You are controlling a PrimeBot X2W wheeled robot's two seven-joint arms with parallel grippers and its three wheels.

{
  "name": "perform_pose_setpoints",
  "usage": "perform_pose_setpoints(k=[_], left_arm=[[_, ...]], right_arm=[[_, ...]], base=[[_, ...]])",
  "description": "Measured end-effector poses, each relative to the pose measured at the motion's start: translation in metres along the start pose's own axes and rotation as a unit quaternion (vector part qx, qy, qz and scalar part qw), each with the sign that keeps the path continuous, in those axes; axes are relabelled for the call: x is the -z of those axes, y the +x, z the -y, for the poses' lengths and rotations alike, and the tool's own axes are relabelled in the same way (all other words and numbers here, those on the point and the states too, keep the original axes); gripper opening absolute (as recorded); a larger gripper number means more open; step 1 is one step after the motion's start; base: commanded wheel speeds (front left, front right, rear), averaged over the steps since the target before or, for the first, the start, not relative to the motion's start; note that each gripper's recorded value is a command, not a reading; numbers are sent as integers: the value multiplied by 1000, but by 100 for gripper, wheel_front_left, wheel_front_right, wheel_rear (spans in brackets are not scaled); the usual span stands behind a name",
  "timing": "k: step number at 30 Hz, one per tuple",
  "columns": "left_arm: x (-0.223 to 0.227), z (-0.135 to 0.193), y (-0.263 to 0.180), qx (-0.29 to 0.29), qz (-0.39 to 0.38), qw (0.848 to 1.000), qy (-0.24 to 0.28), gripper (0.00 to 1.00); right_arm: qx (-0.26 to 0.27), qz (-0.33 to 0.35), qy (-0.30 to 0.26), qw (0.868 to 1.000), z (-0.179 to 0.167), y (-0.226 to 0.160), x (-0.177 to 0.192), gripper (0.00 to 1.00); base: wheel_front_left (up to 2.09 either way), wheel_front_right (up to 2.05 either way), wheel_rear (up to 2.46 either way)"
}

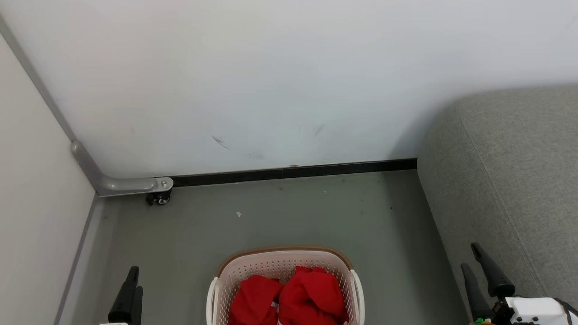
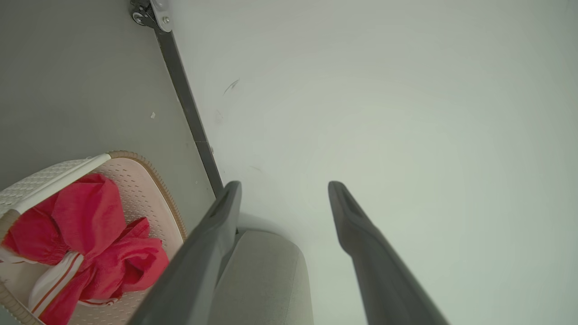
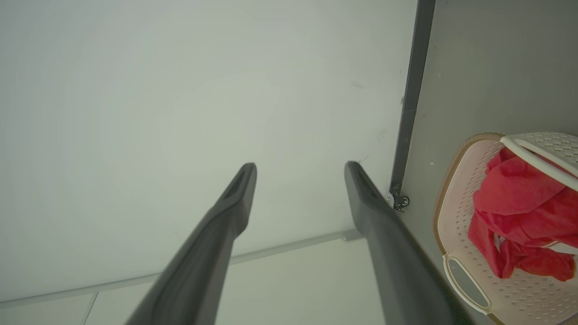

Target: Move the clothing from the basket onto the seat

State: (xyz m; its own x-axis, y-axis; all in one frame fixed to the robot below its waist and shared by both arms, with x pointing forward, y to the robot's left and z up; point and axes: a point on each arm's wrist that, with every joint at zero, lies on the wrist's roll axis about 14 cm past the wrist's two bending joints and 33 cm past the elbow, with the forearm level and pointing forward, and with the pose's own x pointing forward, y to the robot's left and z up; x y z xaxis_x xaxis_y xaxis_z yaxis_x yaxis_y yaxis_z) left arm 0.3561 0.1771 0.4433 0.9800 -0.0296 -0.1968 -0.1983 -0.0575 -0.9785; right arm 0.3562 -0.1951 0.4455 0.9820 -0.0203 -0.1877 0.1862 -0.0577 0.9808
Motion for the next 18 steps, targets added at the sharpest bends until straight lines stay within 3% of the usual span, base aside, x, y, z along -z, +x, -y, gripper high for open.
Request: perform_pose_setpoints(k=[9, 18], left_arm=[[1, 6, 2, 9, -2, 1000, 5, 100], [-1, 19, 5, 26, -1, 998, 51, 100]], right_arm=[[-9, -4, -20, 1000, -7, 4, 5, 100], [-17, -7, -70, 997, -13, 8, 8, 100]], base=[[0, 0, 0], [0, 0, 0]])
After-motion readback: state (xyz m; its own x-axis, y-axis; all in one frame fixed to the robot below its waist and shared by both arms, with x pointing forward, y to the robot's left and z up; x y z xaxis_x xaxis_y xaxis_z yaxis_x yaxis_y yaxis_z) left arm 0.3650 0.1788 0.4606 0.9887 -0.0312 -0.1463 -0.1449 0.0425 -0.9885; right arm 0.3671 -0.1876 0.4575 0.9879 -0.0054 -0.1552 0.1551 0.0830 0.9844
